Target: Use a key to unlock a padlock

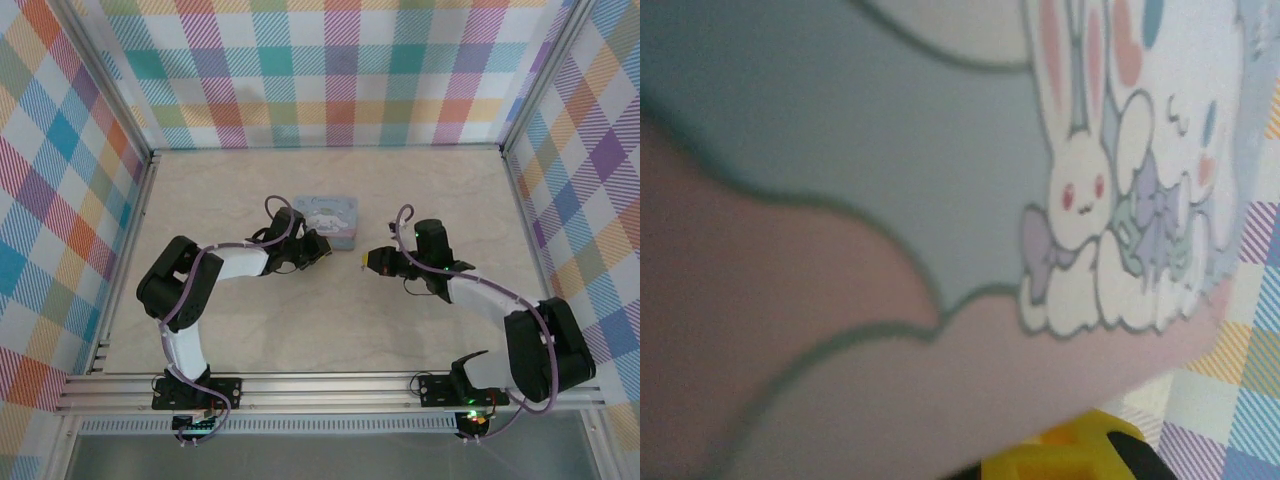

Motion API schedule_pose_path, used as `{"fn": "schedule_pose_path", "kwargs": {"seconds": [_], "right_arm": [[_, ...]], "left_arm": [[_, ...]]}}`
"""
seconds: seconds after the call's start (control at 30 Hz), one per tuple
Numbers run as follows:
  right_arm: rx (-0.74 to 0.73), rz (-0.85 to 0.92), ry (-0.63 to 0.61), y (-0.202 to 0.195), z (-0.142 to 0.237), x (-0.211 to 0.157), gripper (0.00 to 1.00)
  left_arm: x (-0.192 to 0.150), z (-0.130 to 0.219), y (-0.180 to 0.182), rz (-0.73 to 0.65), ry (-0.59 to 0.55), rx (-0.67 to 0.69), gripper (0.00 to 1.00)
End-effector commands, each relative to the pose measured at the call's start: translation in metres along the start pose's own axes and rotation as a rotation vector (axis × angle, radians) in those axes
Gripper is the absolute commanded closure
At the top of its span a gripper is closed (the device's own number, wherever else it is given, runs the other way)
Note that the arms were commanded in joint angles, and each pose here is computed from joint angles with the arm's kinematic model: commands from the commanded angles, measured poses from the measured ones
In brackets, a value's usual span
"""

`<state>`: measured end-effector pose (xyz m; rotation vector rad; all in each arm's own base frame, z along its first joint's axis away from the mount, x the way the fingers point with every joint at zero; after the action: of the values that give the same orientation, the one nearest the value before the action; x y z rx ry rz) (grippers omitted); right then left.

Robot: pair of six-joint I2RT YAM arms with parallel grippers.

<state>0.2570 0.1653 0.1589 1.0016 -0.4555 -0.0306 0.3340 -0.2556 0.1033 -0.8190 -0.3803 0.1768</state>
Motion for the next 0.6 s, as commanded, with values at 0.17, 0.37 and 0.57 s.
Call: {"fn": "schedule_pose_path", "kwargs": {"seconds": [0.17, 0.37, 0.57], "right_arm": [[0.2, -0.011, -0.036, 0.033, 0.015, 0.005, 1.0], [0.259, 0.001, -0.064, 0.051, 0.028, 0.009, 1.0], [0.301, 0.021, -0.085, 0.066, 0.041, 0.01, 1.0]], "left_arm": [[0.002, 0.008, -0.024, 0.047, 0.028, -0.059, 0.91], [0.001, 0.008, -0.023, 0.052, 0.029, -0.066, 0.91], [0.0, 0.01, -0.022, 0.066, 0.017, -0.083, 0.91]]}}
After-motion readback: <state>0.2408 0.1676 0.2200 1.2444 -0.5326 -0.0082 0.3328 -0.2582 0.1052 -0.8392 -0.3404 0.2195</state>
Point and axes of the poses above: each hand's point on the last joint's axis, 136 mm out from that joint toward the fingers, its own z axis back along the fingers, its own y axis along the line the jaws close on, x = y × z, the point moved 7 cm from there along z, back along the fingers, and after that the axes turned 9 degrees about -z, right-handed, at the moved point
